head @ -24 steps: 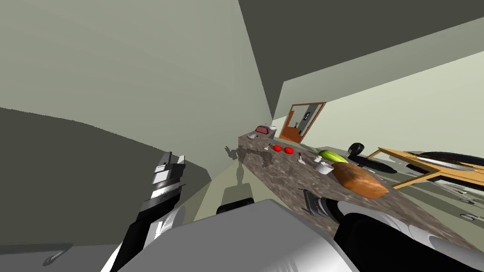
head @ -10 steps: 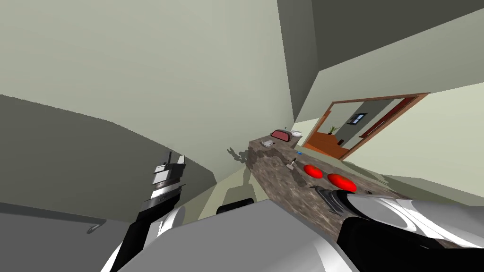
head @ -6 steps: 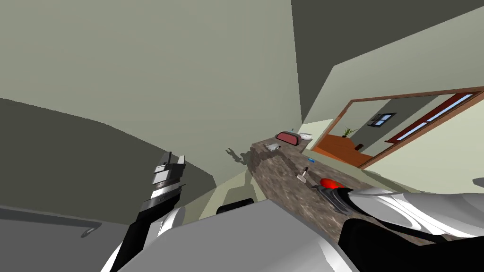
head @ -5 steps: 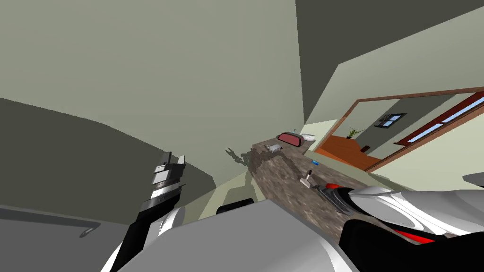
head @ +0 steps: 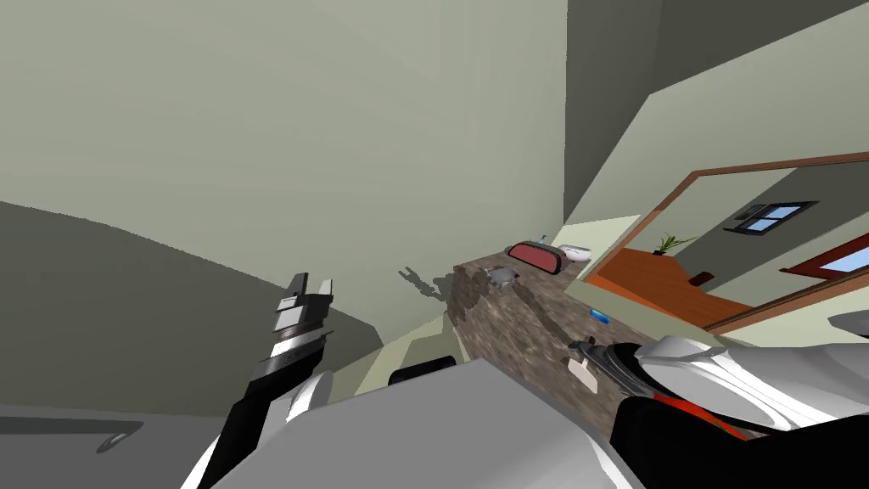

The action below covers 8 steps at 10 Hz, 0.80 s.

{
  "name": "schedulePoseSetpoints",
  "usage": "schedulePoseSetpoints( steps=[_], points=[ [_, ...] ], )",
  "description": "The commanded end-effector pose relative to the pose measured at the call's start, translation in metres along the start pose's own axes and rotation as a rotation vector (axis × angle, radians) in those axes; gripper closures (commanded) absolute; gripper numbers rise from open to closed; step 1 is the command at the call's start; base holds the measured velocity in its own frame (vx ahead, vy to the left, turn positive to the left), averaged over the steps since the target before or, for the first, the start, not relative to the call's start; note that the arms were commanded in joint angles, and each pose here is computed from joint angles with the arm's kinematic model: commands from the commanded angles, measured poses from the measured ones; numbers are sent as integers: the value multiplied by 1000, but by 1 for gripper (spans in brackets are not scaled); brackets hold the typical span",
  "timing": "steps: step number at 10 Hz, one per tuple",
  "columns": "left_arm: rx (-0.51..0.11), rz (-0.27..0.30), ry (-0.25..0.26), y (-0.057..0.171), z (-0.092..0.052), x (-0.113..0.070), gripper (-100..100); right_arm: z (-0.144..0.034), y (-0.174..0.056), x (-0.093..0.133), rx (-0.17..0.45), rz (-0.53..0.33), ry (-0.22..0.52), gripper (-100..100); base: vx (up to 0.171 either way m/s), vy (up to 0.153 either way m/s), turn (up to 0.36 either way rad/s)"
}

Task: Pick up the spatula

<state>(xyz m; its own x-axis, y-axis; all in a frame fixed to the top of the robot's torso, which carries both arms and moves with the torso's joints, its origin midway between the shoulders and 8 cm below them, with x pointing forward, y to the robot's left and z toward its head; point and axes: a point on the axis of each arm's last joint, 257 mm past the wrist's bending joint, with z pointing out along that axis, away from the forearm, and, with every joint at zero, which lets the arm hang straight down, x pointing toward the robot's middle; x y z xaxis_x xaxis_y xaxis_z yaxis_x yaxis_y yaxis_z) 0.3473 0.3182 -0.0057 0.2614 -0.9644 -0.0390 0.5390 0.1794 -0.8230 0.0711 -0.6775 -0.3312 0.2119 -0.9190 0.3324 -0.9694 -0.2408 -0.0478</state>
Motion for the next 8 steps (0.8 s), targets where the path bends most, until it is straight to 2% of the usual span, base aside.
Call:
schedulePoseSetpoints(
  steps=[1,2,4,5,6,7,8],
  points=[
    [0,0,0,0,0,0,0,-1,14,-5,-31,-17,-11,-100,90,-129,64],
    [0,0,0,0,0,0,0,-1,14,-5,-31,-17,-11,-100,57,-95,18],
    [0,0,0,0,0,0,0,-1,14,-5,-30,-14,-11,-100,18,-16,-3],
    [0,0,0,0,0,0,0,-1,14,-5,-30,-16,-11,0,0,0,0],
    [0,0,0,0,0,0,0,2,30,-7,-35,3,-8,-100,14,-2,148],
    [0,0,0,0,0,0,0,2,24,-5,-26,-5,-3,-100,14,-10,71],
    [0,0,0,0,0,0,0,2,30,-7,-35,2,-7,-100,7,-7,-13]
  ],
)
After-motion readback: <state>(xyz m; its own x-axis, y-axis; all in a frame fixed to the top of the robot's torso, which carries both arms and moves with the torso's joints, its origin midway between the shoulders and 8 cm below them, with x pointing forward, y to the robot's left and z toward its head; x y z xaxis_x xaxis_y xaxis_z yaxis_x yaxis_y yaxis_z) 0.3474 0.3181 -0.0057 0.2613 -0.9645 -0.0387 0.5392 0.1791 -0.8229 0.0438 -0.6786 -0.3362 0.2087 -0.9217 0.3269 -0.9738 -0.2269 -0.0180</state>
